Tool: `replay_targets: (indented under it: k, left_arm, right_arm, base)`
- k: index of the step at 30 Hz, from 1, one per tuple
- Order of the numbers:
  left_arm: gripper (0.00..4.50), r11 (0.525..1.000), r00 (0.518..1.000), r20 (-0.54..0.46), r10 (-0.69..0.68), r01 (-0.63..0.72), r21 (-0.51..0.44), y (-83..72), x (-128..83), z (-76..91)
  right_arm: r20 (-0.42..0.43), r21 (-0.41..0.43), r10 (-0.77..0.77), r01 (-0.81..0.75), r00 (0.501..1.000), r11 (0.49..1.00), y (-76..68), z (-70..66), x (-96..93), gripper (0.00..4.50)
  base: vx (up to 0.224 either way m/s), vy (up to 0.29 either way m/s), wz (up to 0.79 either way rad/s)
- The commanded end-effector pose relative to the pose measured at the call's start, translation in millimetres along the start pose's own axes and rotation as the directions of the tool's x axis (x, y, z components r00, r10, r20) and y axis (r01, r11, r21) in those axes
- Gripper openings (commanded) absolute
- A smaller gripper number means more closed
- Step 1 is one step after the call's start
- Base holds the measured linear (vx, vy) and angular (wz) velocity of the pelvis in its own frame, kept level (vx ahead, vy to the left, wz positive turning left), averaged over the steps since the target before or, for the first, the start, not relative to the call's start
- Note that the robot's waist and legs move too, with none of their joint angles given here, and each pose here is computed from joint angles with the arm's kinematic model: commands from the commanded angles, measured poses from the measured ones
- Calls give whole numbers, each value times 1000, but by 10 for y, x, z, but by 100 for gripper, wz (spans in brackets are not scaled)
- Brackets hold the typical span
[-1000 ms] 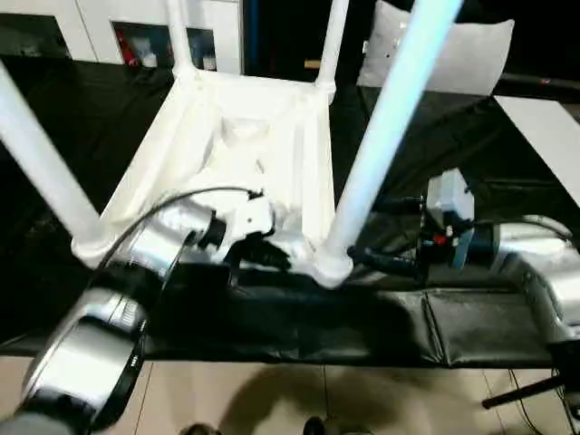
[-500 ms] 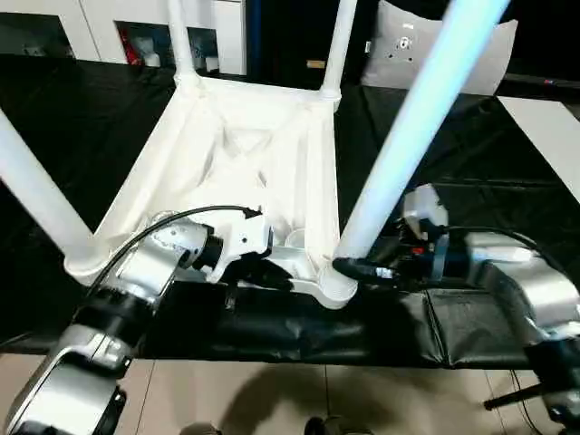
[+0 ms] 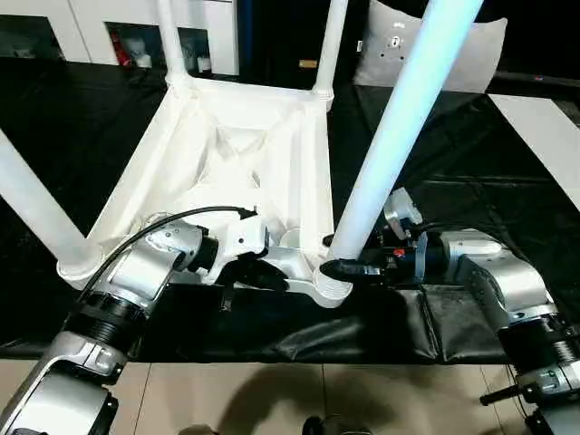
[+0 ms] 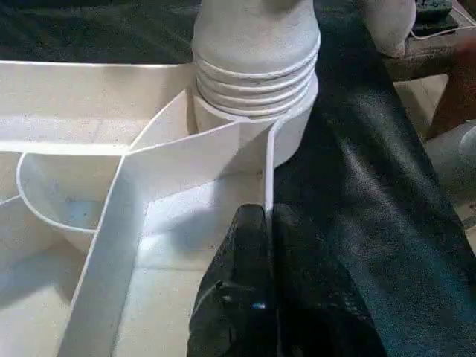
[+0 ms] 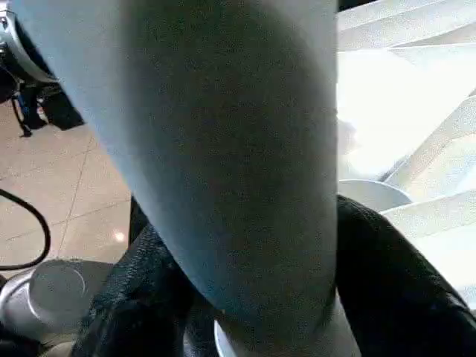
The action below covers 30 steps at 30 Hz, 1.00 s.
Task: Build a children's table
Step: Rotate leg to tighten
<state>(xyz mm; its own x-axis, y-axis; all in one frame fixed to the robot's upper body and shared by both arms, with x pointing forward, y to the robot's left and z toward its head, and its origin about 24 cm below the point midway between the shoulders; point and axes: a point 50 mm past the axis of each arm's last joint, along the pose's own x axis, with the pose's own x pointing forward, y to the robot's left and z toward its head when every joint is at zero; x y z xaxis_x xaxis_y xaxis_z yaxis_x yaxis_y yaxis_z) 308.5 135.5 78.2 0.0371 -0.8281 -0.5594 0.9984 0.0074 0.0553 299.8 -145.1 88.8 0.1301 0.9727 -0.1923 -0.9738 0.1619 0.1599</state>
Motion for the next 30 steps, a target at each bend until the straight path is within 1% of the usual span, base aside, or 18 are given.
replay_targets:
  k: [1, 3, 5, 6, 7, 9, 13, 15, 16, 17, 19, 21, 23, 24, 25, 26, 27, 30]
  left_arm:
    - [0, 999, 999, 21, -40, 41, -11, -62, 64, 5]
    - [0, 999, 999, 25, -36, 37, -15, -61, 64, 8]
    - [0, 999, 998, 66, 15, -12, -47, -46, 66, 45]
    - [0, 999, 998, 66, 15, -12, -47, -46, 66, 45]
    - [0, 993, 991, 99, 86, -78, -87, -26, 69, 70]
    - [0, 989, 988, 103, 114, -103, -103, -20, 72, 73]
    - [0, 947, 957, 100, 271, -248, -203, 11, 149, 108]
    - [0, 922, 937, 100, 334, -303, -240, 20, 213, 157]
    - [0, 894, 913, 101, 395, -356, -274, 43, 272, 210]
    - [0, 874, 897, 100, 431, -387, -295, 56, 306, 242]
    - [0, 842, 868, 99, 487, -435, -319, 72, 367, 303]
    - [0, 822, 848, 91, 521, -470, -322, 71, 417, 348]
    - [0, 816, 837, 106, 537, -484, -315, 64, 466, 407]
    - [0, 819, 837, 110, 536, -483, -311, 60, 476, 422]
    - [0, 827, 842, 99, 530, -488, -279, 59, 464, 413]
    - [0, 827, 842, 99, 530, -488, -279, 59, 464, 413]
    - [0, 836, 850, 83, 520, -486, -254, 50, 443, 388]
    - [0, 851, 864, 69, 498, -472, -229, 28, 393, 340]
  right_arm:
    - [-37, 21, -63, 64, 997, 998, -63, -59, -69, 233]
    - [-35, 21, -62, 63, 997, 998, -64, -62, -68, 227]
    - [-6, 36, -93, 93, 996, 995, -35, -80, -22, 220]
    - [-6, 36, -93, 93, 996, 995, -35, -80, -22, 217]
    - [18, 43, -163, 163, 986, 986, -14, -89, 51, 214]
    - [22, 45, -204, 203, 979, 978, -13, -95, 88, 211]
    - [48, 106, -409, 402, 911, 909, -37, -101, 312, 208]
    - [57, 144, -495, 483, 867, 864, -57, -84, 409, 204]
    - [61, 172, -558, 542, 828, 823, -77, -65, 484, 204]
    - [61, 189, -593, 574, 803, 797, -87, -52, 528, 204]
    - [63, 208, -654, 631, 754, 747, -105, -17, 601, 203]
    - [59, 211, -692, 669, 719, 713, -111, 12, 672, 203]
    - [95, 192, -698, 675, 710, 713, -95, 65, 738, 203]
    - [111, 166, -700, 681, 706, 713, -89, 82, 750, 258]
    - [129, 153, -699, 682, 704, 715, -78, 83, 735, 271]
    - [129, 153, -699, 682, 704, 715, -78, 83, 735, 278]
    - [155, 146, -688, 673, 708, 725, -67, 88, 672, 289]
    - [166, 120, -688, 678, 707, 725, -75, 81, 546, 301]
  base:
    - [0, 0, 0]
    - [0, 0, 0]
    - [0, 0, 0]
    - [0, 0, 0]
    - [0, 0, 0]
    - [0, 0, 0]
    - [0, 0, 0]
    - [0, 0, 0]
    - [0, 0, 0]
    - [0, 0, 0]
    - [0, 0, 0]
    - [0, 0, 0]
    - [0, 0, 0]
    - [0, 0, 0]
    - [0, 0, 0]
    - [0, 0, 0]
    - [0, 0, 0]
    - [0, 0, 0]
